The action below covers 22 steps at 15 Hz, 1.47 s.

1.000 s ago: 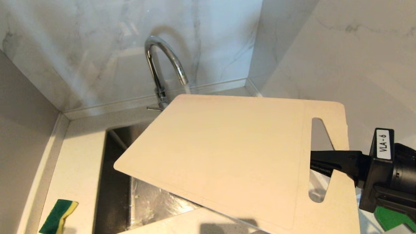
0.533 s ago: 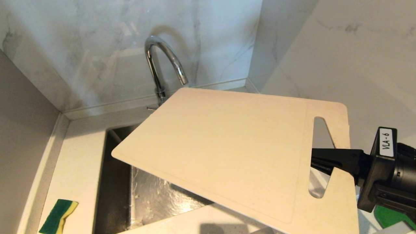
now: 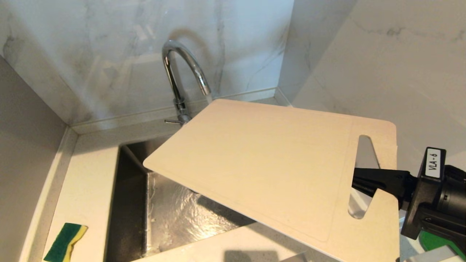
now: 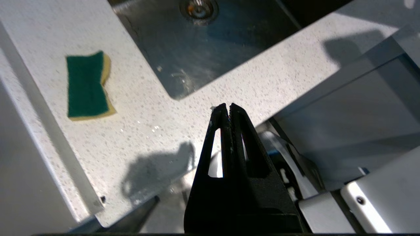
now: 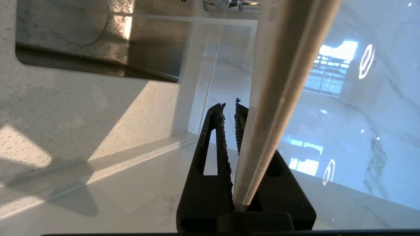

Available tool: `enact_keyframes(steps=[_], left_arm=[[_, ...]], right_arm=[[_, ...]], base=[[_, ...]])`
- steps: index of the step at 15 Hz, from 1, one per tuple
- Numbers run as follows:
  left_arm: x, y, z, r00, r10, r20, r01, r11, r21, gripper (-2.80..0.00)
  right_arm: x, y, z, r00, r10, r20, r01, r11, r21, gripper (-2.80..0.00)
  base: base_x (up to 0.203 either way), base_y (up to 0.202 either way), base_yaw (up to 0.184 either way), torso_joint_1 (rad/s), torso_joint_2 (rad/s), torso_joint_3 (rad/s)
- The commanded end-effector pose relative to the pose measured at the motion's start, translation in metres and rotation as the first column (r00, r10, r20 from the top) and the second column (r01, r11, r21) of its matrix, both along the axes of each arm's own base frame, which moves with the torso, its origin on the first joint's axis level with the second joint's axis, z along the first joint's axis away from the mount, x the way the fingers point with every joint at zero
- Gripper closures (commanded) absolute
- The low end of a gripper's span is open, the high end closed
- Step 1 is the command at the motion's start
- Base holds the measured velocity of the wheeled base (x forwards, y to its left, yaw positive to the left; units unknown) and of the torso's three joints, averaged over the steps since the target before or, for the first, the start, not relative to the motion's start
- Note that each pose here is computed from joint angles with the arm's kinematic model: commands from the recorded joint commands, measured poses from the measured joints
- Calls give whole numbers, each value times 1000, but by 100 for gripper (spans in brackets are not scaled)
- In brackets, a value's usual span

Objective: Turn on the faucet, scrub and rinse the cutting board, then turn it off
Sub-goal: Put down the cutting board

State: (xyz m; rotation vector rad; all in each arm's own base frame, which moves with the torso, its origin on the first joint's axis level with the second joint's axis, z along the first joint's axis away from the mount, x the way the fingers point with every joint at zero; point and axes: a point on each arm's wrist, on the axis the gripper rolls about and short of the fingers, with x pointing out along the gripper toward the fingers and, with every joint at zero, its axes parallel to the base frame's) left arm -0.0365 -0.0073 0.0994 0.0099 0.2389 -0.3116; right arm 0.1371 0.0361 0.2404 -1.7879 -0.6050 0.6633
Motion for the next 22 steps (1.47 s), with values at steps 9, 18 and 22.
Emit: enact_keyframes(steps=[9, 18, 22], left_arm=[[1, 6, -16, 954, 301, 3, -287, 913, -289, 0], [12, 8, -23, 929, 311, 199, -310, 950, -37, 0], [12, 8, -23, 929, 310, 205, -308, 951, -41, 0]], right_arm=[[2, -5, 0, 1000, -26, 9, 26, 1000, -5, 0], [3, -9, 1, 999, -48, 5, 48, 999, 1, 0], [-3, -18, 0, 993, -114, -17, 114, 993, 37, 0]], base=[[0, 0, 0, 0, 0, 0], [0, 0, 0, 0, 0, 0], [0, 0, 0, 0, 0, 0]])
